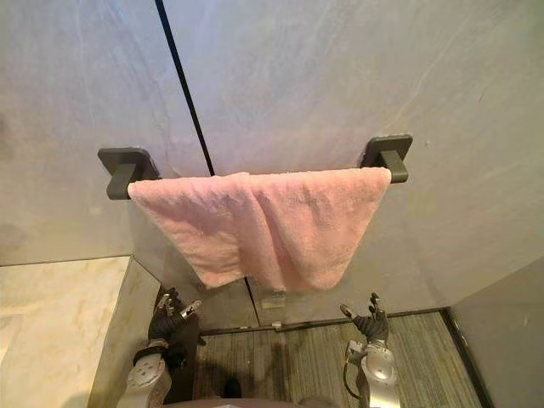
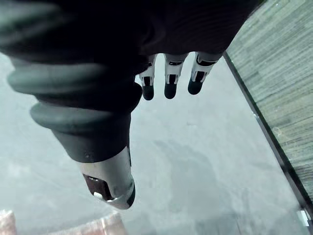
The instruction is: Organize washtable
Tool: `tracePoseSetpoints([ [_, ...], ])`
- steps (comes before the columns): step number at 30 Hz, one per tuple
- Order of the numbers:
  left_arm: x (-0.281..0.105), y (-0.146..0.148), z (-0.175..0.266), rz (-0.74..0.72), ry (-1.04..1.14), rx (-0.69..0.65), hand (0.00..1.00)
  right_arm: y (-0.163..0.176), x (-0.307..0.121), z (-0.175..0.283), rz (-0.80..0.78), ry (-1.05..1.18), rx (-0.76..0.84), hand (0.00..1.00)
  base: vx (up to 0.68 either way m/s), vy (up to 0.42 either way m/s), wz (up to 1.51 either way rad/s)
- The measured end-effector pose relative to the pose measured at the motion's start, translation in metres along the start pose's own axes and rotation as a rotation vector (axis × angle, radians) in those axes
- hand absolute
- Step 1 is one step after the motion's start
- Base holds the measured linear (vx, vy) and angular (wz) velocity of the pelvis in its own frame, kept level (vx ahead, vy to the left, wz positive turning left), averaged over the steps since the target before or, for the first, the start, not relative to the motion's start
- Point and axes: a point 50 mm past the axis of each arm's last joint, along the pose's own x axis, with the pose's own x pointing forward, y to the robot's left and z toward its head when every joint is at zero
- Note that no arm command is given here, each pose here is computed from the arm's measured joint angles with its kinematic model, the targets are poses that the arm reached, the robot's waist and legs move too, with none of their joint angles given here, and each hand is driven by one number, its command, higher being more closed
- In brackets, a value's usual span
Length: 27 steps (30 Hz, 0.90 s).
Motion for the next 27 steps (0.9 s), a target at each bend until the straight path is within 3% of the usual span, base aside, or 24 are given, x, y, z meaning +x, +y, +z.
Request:
tracePoseSetpoints([
  [4,-0.007,0.006,0.023,0.029,-0.11,-0.046,0.0,-0.012,-0.007,0.023,-0.035,-0.117,0.021,0.0,-0.09,-0.002,-0.06],
  [10,-0.027,0.017,0.085,0.061,-0.413,-0.187,0.0,-0.058,-0.028,0.09,-0.208,-0.433,0.054,0.0,-0.01,-0.001,-0.01],
  [13,-0.045,0.02,0.119,0.072,-0.578,-0.253,0.0,-0.069,-0.048,0.134,-0.252,-0.656,0.069,0.0,0.04,-0.014,0.0],
  [16,-0.076,0.017,0.175,0.004,-0.898,-0.307,0.0,-0.062,-0.081,0.192,-0.213,-0.991,0.088,0.0,0.02,-0.014,0.03],
  [20,-0.102,0.003,0.219,-0.188,-1.175,-0.356,0.0,-0.027,-0.121,0.244,0.055,-1.362,0.13,0.0,-0.03,-0.009,-0.02],
  [21,-0.103,-0.007,0.224,-0.305,-1.19,-0.364,0.0,-0.011,-0.127,0.252,0.224,-1.415,0.145,0.0,-0.06,-0.009,-0.01],
  [23,-0.104,-0.018,0.225,-0.415,-1.179,-0.367,0.0,0.005,-0.132,0.256,0.381,-1.439,0.154,0.0,-0.08,-0.008,0.01],
  [27,-0.104,-0.061,0.221,-0.814,-1.103,-0.3,0.0,0.051,-0.151,0.26,0.902,-1.439,0.125,0.0,-0.08,0.004,0.04],
])
